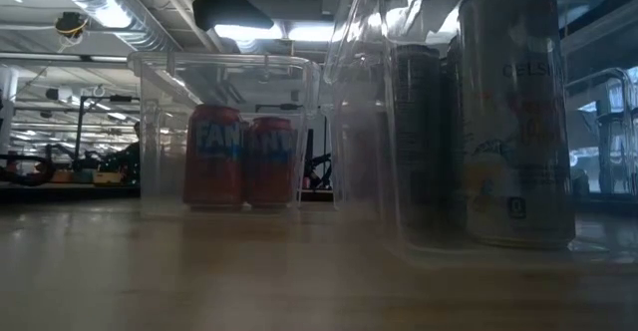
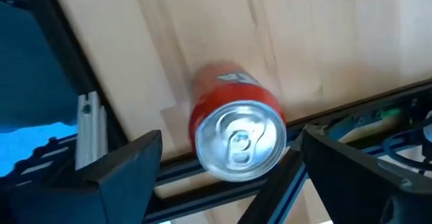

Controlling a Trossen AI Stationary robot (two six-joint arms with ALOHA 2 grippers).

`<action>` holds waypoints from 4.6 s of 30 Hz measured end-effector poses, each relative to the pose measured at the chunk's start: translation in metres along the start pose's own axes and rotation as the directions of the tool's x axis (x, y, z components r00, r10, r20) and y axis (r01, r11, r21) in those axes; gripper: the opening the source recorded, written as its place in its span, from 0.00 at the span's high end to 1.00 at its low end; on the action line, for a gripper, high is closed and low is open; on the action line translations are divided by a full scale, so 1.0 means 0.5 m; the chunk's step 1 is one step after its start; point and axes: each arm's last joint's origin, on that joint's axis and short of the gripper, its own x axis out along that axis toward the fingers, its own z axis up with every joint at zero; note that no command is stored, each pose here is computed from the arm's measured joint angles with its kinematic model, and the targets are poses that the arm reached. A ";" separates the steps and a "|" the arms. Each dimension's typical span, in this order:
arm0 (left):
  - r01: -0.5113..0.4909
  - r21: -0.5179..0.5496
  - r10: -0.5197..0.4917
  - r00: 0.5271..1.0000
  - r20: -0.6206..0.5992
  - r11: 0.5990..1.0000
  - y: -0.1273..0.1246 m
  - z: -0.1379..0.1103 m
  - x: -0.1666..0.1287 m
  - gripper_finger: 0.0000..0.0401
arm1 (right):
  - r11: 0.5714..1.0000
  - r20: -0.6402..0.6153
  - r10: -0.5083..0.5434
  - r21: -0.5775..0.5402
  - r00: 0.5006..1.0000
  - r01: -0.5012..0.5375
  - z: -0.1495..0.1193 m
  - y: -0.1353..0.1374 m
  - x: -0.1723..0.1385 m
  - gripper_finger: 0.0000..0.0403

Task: Sort soda cans
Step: Put the red soda can into the middle transparent bin

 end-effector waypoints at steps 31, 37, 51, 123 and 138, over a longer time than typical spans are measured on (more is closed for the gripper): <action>-0.002 0.002 0.002 1.000 -0.005 1.000 0.000 -0.001 0.000 0.10 | 0.998 -0.059 0.067 0.018 0.996 -0.066 -0.011 -0.031 0.117 0.13; -0.002 -0.002 0.002 1.000 -0.005 1.000 0.000 -0.001 0.000 0.10 | 0.999 -0.070 0.037 0.012 0.997 -0.037 -0.013 -0.038 0.129 0.13; -0.001 -0.023 0.001 1.000 -0.004 1.000 0.000 -0.001 0.000 0.10 | 1.000 -0.074 0.024 0.014 0.997 -0.023 -0.013 -0.040 0.126 0.29; -0.153 0.090 0.151 0.988 0.032 0.984 0.002 -0.008 0.013 0.99 | 0.909 0.754 -0.017 -0.261 0.656 0.324 0.561 -0.203 -0.140 0.28; -0.241 0.044 0.243 0.968 -0.054 0.970 0.019 -0.052 0.029 0.98 | 0.901 0.777 -0.003 -0.271 0.630 0.339 0.605 -0.206 -0.118 0.28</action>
